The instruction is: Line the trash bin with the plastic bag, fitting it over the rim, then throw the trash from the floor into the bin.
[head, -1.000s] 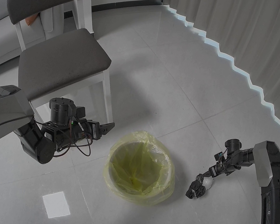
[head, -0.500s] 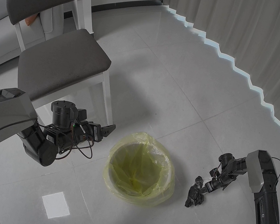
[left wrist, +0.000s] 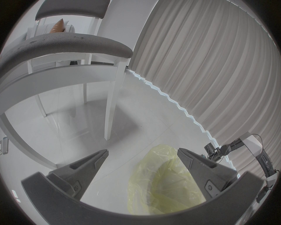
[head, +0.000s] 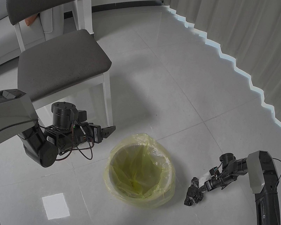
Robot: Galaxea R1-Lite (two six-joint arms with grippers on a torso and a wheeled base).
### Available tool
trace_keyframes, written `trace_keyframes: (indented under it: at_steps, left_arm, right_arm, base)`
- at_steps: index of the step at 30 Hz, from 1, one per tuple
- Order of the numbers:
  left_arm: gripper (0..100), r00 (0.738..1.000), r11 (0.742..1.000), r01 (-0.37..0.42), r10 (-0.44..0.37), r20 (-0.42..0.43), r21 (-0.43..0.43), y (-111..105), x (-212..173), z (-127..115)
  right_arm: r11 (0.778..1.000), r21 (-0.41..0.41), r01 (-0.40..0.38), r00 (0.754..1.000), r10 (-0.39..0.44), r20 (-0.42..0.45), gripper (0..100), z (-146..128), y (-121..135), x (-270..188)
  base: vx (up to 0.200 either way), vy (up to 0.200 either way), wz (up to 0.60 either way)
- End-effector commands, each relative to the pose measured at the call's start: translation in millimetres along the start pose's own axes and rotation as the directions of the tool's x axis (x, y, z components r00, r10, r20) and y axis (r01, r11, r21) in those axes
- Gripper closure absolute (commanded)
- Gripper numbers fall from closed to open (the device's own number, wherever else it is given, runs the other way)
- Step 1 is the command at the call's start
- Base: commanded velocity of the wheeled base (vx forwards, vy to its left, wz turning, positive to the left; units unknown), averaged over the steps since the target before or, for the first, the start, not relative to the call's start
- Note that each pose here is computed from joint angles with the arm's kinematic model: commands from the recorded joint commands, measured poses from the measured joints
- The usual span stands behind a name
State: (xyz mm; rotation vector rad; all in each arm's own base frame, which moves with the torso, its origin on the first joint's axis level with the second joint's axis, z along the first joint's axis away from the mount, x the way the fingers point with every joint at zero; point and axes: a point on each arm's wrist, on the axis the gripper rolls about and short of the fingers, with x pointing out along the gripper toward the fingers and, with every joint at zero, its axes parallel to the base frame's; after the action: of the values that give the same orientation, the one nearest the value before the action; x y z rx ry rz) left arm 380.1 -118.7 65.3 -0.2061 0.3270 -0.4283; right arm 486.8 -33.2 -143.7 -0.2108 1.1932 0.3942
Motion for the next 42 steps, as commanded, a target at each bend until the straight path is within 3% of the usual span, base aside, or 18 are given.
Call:
trace_keyframes:
  at_steps: [1,25,26,37,39,42]
  left_arm:
    - [0,1.000,1.000,0.001,-0.001,-0.003,0.000,0,2,-2]
    - [0,1.000,1.000,0.006,-0.006,0.019,0.005,0,5,-7]
    - [0,1.000,1.000,0.005,-0.005,0.018,0.005,0,5,-8]
    - [0,1.000,1.000,0.004,-0.004,0.013,0.004,0,5,-10]
    - [0,1.000,1.000,0.003,-0.003,0.009,0.003,0,4,-11]
    - [0,0.999,1.000,0.007,-0.008,0.040,0.008,0,2,-9]
  right_arm:
    - [0.999,-0.024,0.044,0.993,-0.042,0.108,0,25,-4,-30]
    - [0.999,-0.037,0.008,0.998,-0.005,0.070,0,14,14,6]
    - [0.999,-0.037,0.010,0.997,-0.007,0.070,100,14,14,6]
    - [0.999,-0.043,0.033,0.991,-0.027,0.129,100,32,12,-22]
    - [0.996,-0.054,0.066,0.977,-0.053,0.208,100,53,8,-60]
    - [0.995,-0.062,0.079,0.963,-0.060,0.263,100,64,13,-110]
  base:
    - [0.000,0.000,0.00]
    - [0.000,0.000,0.00]
    - [0.000,0.000,0.00]
    - [0.000,0.000,0.00]
    - [0.000,0.000,0.00]
    - [0.000,0.000,0.00]
